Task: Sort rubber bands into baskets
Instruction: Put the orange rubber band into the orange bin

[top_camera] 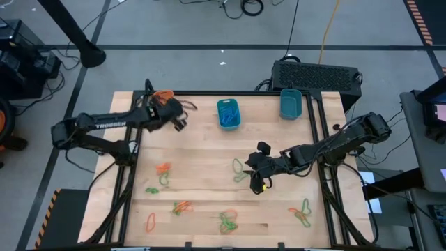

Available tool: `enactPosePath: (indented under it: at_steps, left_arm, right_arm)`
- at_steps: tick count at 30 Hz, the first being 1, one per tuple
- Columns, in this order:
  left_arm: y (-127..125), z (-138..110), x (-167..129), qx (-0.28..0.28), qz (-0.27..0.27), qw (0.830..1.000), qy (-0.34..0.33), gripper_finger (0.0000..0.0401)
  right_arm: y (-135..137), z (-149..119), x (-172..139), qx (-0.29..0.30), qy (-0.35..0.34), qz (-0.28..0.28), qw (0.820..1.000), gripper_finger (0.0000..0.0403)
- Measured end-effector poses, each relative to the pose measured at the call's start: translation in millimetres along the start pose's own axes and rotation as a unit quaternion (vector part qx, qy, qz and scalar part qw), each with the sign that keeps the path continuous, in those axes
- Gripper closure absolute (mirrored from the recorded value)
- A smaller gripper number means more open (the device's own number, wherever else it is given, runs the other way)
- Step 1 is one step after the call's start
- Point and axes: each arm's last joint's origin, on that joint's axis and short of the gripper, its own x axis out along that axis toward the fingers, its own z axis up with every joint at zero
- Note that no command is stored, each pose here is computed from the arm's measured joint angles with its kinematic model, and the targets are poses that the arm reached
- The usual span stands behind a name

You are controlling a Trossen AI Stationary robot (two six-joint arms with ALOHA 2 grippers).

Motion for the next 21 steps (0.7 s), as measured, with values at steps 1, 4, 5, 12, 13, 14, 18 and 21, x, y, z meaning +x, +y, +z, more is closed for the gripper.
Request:
enactPosePath:
  at_steps: [1,4,5,12,13,14,18,21]
  left_arm:
    - [6.8,0.7,6.9,-0.015,0.01,1.0,0.01,0.0401]
    - [26.6,-1.6,28.2,-0.038,0.016,0.998,0.051,0.0401]
    - [33.0,-2.6,35.2,-0.049,0.019,0.997,0.063,0.0401]
    - [62.7,-14.2,73.6,-0.103,0.015,0.986,0.129,0.0399]
    - [63.3,-14.7,76.4,-0.108,0.008,0.985,0.131,0.0396]
    - [63.5,-15.1,78.5,-0.109,0.005,0.985,0.133,0.0391]
    - [63.4,-14.3,83.1,-0.109,0.013,0.985,0.129,0.0358]
    - [64.3,-13.6,83.6,-0.109,0.025,0.986,0.126,0.0324]
  right_arm:
    - [0.0,0.0,0.0,0.0,0.0,0.0,1.0,0.0245]
    - [1.3,-1.1,-0.4,-0.001,0.002,0.002,1.0,0.0245]
    - [1.9,-1.4,-0.6,-0.002,0.002,0.003,1.0,0.0245]
    - [5.3,-3.1,-1.9,-0.006,0.003,0.009,1.0,0.0245]
    - [5.2,-3.0,-1.9,-0.006,0.003,0.008,1.0,0.0245]
    - [5.1,-3.0,-1.8,-0.006,0.003,0.008,1.0,0.0245]
    - [4.9,-2.9,-1.8,-0.007,0.002,0.007,1.0,0.0245]
    - [4.8,-2.9,-1.7,-0.007,0.003,0.007,1.0,0.0245]
